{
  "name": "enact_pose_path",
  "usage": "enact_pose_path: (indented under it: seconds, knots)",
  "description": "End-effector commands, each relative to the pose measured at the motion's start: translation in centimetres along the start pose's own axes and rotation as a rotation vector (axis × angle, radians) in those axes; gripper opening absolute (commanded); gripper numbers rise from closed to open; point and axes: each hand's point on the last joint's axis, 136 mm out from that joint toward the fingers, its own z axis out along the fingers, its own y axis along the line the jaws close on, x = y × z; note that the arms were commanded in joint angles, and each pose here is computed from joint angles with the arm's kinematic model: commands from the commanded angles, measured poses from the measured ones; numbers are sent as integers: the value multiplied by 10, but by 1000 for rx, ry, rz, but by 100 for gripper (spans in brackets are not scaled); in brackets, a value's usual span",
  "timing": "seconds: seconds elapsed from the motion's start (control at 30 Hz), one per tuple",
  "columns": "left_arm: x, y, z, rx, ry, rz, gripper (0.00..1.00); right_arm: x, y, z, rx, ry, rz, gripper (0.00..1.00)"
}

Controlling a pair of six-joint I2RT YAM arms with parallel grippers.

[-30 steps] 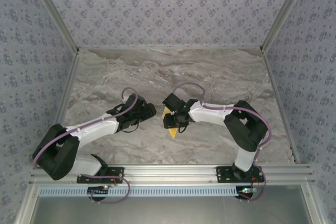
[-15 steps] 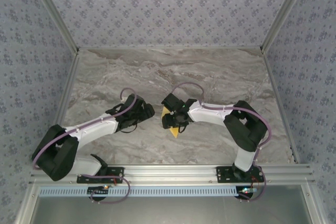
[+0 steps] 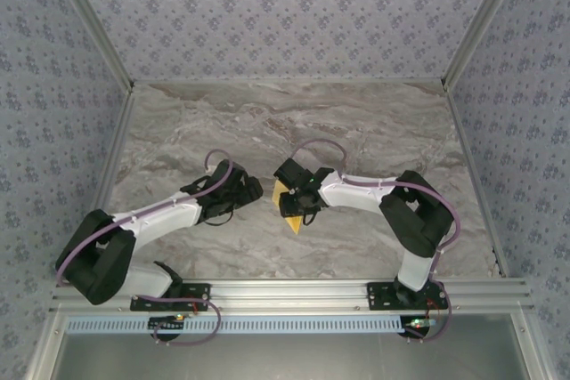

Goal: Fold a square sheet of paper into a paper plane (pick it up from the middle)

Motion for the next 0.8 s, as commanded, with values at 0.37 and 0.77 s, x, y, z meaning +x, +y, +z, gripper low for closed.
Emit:
enact_pose_path:
  seconds: [0.37,0.77]
  knots:
    - [-2,-9,2,21,13,16,90,-10,-10,-13,75,-50,26,13]
    - [-1,-9,3,18,18,18,91,-13,-17,-4,139,-34,51,21]
